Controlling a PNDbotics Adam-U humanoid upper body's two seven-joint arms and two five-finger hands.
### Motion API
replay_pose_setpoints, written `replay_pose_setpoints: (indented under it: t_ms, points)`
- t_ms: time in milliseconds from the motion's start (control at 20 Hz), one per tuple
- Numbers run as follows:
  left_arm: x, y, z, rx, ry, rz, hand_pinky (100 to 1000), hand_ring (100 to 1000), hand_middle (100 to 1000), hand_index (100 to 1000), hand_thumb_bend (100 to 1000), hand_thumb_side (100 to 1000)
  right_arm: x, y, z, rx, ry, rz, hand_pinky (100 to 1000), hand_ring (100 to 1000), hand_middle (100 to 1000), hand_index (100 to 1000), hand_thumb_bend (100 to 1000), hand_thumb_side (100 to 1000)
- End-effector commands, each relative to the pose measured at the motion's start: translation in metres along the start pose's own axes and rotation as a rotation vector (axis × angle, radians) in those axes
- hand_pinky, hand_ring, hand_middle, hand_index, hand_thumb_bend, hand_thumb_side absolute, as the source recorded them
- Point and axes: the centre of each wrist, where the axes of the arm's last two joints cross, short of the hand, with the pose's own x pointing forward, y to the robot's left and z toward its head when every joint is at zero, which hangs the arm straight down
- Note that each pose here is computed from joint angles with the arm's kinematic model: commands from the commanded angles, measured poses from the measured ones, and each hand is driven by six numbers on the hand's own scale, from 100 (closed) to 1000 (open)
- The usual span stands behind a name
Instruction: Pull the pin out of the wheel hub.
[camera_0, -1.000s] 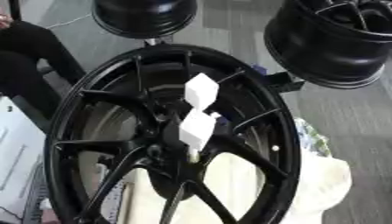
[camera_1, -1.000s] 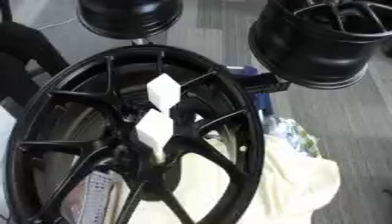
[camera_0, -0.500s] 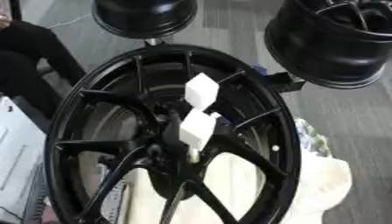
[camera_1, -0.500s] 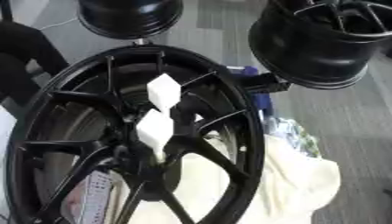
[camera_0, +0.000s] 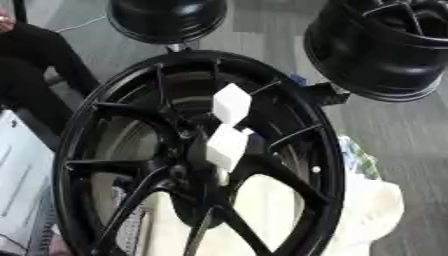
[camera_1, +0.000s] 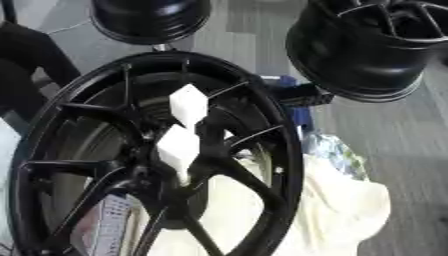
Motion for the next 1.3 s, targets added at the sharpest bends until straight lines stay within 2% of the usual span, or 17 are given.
replay_pose_setpoints:
  t_ms: [50, 350, 950, 1150, 1300]
  points:
    - [0.008, 0.005, -0.004, 0.013, -0.089, -0.003, 858, 795, 663, 827, 100, 379, 0.015, -0.01, -0.007, -0.351, 0.179, 0.209, 835, 609, 775, 899, 100, 339]
    - [0.005, -0.006, -0.003, 0.03, -0.125, 0.068, 856, 788, 648, 824, 100, 444, 0.016, -0.01, -0.006, -0.353, 0.176, 0.21, 835, 609, 775, 899, 100, 337]
    - [0.002, -0.016, 0.0, 0.038, -0.145, 0.116, 852, 779, 630, 818, 100, 455, 0.019, -0.009, -0.006, -0.354, 0.166, 0.211, 834, 610, 774, 897, 100, 330]
    - [0.002, -0.017, 0.001, 0.043, -0.15, 0.121, 852, 779, 629, 819, 100, 457, 0.036, -0.008, -0.006, -0.344, 0.099, 0.215, 835, 621, 769, 887, 120, 289]
    - [0.002, -0.019, 0.0, 0.049, -0.151, 0.133, 853, 780, 630, 821, 100, 468, 0.056, -0.003, -0.002, -0.289, 0.029, 0.228, 841, 665, 775, 882, 152, 268]
